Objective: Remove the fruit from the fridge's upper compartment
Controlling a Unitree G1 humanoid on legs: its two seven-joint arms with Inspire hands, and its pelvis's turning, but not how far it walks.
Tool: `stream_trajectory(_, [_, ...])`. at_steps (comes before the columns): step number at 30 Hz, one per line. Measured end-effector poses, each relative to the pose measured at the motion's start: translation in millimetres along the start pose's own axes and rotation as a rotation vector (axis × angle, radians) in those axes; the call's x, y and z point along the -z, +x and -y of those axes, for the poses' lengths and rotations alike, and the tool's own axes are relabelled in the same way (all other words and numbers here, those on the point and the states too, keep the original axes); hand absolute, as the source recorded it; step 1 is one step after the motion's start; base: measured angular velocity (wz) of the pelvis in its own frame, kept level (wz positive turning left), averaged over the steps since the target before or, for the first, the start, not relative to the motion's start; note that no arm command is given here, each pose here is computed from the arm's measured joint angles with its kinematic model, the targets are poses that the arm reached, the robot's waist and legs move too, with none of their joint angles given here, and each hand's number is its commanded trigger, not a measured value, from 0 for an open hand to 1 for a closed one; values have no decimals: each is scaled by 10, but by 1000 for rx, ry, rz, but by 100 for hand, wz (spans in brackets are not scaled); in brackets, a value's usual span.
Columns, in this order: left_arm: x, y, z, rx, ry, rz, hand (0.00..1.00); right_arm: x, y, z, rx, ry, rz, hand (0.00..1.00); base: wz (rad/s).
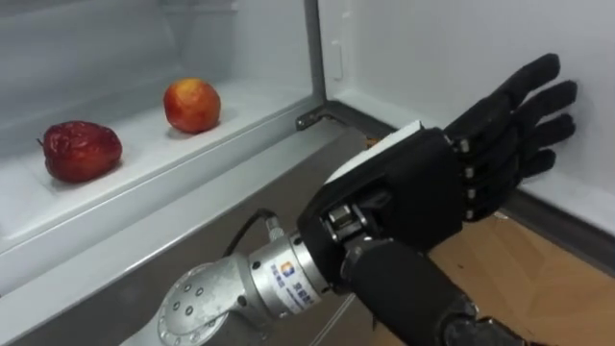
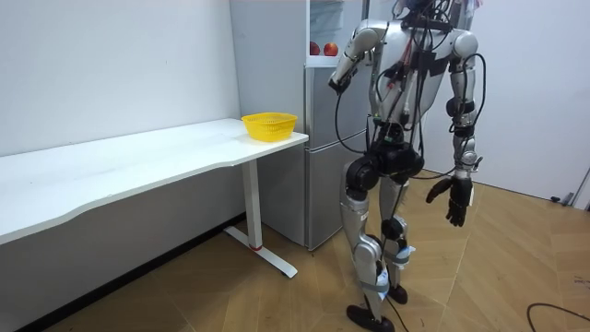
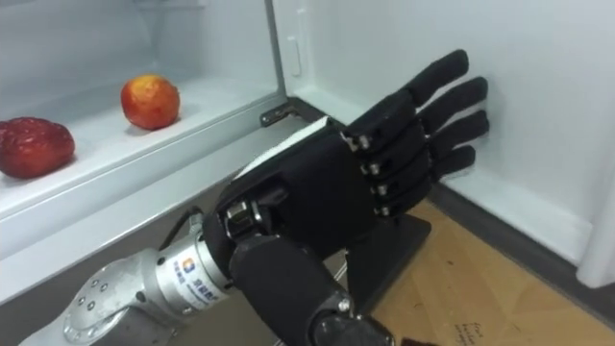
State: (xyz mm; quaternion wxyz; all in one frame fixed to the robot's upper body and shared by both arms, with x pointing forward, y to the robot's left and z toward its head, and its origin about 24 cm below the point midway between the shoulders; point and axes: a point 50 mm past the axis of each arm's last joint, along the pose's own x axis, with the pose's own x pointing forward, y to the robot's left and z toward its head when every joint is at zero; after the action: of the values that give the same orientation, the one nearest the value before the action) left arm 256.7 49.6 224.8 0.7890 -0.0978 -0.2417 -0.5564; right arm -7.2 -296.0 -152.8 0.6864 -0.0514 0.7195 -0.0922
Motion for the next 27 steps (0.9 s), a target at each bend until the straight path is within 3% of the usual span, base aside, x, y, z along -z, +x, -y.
stream_trajectory(5, [-237,-55,-6,-27,161,24,0,34,2,-7,-2,17,-10,0,13])
stream_trajectory(11, [-696,-284,-14,-151,481,80,0,50,6,-14,8,14,6,0,38])
stream_trajectory(16, [-943,-564,-47,-370,748,114,0,28,13,-51,31,-74,35,0,48])
stream_trajectory(23, [-1045,-1071,-147,-703,920,53,0,-61,15,-93,35,-91,79,0,40])
stream_trajectory(27, [-1181,-1384,-153,-908,1005,84,0,-52,17,-98,55,-87,85,0,27])
